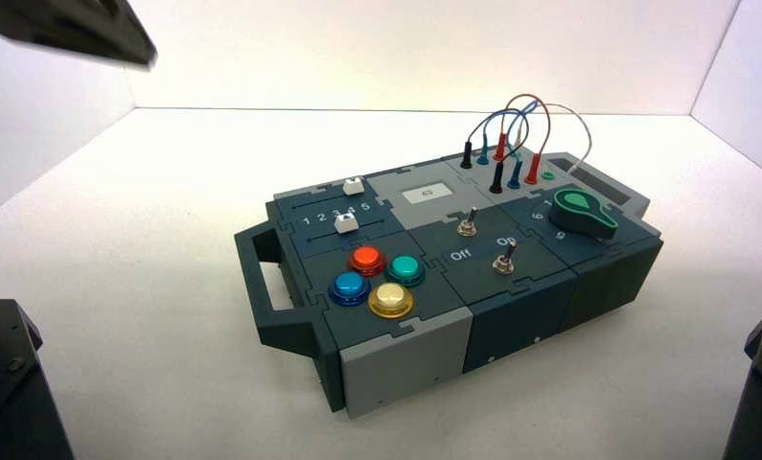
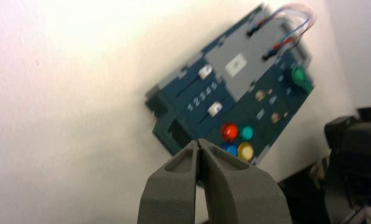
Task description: Flip the top switch off with the right gripper.
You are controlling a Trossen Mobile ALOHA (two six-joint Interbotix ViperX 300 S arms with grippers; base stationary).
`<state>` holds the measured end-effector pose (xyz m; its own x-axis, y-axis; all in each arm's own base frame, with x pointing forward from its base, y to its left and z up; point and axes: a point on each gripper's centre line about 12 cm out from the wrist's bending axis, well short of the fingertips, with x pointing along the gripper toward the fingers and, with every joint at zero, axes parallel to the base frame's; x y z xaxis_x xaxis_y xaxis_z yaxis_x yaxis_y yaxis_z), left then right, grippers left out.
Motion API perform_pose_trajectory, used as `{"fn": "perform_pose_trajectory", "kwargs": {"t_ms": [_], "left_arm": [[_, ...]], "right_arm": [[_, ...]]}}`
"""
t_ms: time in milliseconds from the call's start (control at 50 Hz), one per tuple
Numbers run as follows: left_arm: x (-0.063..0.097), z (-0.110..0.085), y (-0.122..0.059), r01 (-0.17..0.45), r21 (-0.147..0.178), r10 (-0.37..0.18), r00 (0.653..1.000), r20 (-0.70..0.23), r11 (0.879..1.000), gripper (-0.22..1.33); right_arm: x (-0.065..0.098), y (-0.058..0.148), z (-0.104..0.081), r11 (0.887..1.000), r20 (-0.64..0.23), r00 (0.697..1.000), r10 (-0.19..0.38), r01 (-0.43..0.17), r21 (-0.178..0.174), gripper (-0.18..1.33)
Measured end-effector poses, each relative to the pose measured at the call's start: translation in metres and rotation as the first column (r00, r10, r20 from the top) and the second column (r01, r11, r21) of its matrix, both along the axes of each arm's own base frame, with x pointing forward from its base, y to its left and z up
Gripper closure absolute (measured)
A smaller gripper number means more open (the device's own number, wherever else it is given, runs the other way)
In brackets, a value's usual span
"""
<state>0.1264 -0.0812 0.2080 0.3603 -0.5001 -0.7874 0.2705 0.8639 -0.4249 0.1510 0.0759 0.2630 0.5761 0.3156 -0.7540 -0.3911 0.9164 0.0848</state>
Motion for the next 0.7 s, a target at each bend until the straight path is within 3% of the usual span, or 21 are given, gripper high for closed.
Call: {"fn": "perform_pose_trajectory", "kwargs": {"t_ms": [180, 260, 380, 520, 560, 580, 620, 660, 700], "left_arm": [[0.005, -0.015, -0.008, 0.077, 0.048, -0.069, 0.986, -0.151, 0.996, 1.28], [0.012, -0.024, -0.014, 0.144, 0.079, -0.121, 0.962, -0.243, 0.986, 1.28], [0.022, -0.033, -0.025, 0.223, 0.106, -0.181, 0.933, -0.31, 0.969, 1.28], [0.035, -0.045, -0.047, 0.334, 0.134, -0.266, 0.89, -0.37, 0.933, 1.28], [0.04, -0.049, -0.058, 0.374, 0.141, -0.298, 0.875, -0.381, 0.917, 1.28], [0.041, -0.049, -0.058, 0.376, 0.143, -0.299, 0.874, -0.383, 0.916, 1.28], [0.045, -0.054, -0.068, 0.414, 0.152, -0.329, 0.858, -0.395, 0.897, 1.28], [0.048, -0.057, -0.072, 0.429, 0.158, -0.34, 0.851, -0.399, 0.889, 1.28], [0.051, -0.062, -0.081, 0.467, 0.172, -0.367, 0.834, -0.412, 0.867, 1.28]], "right_arm": [[0.013, 0.015, 0.0, 0.999, -0.055, 0.998, 0.035, -0.035, -0.006, 1.29], [0.021, 0.02, 0.0, 0.999, -0.077, 0.996, 0.034, -0.035, -0.013, 1.29], [0.033, 0.027, -0.001, 0.999, -0.1, 0.994, 0.034, -0.036, -0.019, 1.29], [0.043, 0.033, -0.004, 0.999, -0.117, 0.993, 0.033, -0.036, -0.02, 1.29], [0.045, 0.034, -0.005, 0.999, -0.124, 0.992, 0.034, -0.037, -0.022, 1.29], [0.046, 0.035, -0.005, 0.999, -0.125, 0.992, 0.034, -0.037, -0.022, 1.29], [0.049, 0.036, -0.007, 0.999, -0.133, 0.991, 0.033, -0.037, -0.026, 1.29], [0.05, 0.037, -0.006, 0.999, -0.133, 0.991, 0.033, -0.037, -0.026, 1.29], [0.052, 0.038, -0.007, 0.999, -0.136, 0.99, 0.035, -0.04, -0.03, 1.29]]}}
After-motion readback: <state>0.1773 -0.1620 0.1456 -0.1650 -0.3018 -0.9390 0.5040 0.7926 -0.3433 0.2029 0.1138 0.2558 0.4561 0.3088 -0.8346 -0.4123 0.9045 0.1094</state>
